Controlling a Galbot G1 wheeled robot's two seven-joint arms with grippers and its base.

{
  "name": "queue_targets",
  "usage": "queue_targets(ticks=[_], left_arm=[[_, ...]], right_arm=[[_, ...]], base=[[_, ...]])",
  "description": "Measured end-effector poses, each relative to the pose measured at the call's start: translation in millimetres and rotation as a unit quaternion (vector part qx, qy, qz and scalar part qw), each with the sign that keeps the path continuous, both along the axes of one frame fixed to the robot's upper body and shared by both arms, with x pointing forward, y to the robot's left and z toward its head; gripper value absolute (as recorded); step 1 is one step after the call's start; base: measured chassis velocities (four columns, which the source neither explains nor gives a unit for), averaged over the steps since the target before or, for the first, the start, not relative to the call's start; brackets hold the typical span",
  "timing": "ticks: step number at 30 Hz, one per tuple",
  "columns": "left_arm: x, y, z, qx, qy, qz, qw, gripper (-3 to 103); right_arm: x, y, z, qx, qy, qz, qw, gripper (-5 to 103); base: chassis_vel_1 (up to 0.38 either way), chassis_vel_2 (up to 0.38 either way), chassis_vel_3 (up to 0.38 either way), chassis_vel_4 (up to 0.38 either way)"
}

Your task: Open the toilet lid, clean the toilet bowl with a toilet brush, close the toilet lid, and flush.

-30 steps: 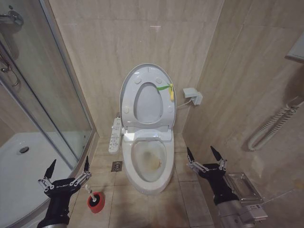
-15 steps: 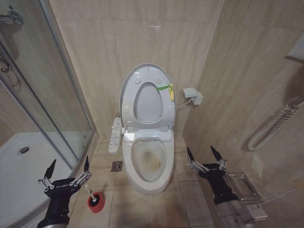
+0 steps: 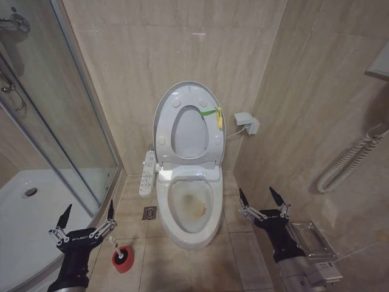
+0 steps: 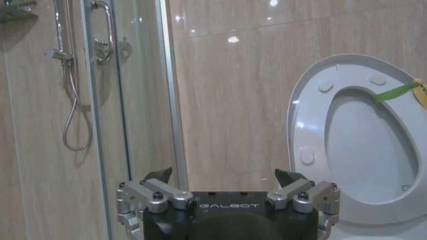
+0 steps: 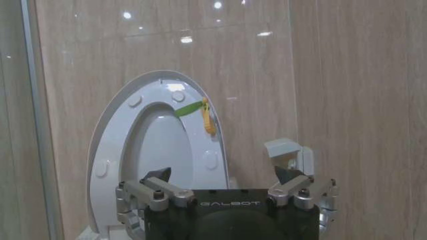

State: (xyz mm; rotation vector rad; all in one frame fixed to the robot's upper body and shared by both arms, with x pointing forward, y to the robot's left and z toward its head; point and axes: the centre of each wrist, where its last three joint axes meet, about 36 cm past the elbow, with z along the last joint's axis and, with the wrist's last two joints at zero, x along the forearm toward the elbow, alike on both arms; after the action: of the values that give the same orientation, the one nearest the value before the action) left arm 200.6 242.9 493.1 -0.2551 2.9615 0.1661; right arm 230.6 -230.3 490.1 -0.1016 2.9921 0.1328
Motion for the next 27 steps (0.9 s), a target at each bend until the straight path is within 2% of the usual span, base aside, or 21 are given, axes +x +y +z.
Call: queue_targets(ticks=[21,24,25,27], left_arm=[[2.3,0.0,-0.5,-0.003,0.004,-0.001,1.0000,100],[16.0,-0.1,-6.8,-0.027,0.034,-0.008,0.9990,100],[16.0,-0.1,-6.8,-0.027,0.034,-0.008,0.9990,100],[28.3,-0.7,-11.7,-0.052,0.060,-0.017,0.9967,100]], right_arm=[[0.0,0.0,0.0,0.000,0.000,0.000,1.000,100],[0.0,0.0,0.0,0.000,0.000,0.000,1.000,100],[0.0,0.0,0.0,0.000,0.000,0.000,1.000,100],[0.0,0.0,0.0,0.000,0.000,0.000,1.000,100]], base=[[0.000,0.000,0.000,0.000],[0.000,0.000,0.000,0.000],[0.000,0.000,0.000,0.000],[0.000,0.000,0.000,0.000]])
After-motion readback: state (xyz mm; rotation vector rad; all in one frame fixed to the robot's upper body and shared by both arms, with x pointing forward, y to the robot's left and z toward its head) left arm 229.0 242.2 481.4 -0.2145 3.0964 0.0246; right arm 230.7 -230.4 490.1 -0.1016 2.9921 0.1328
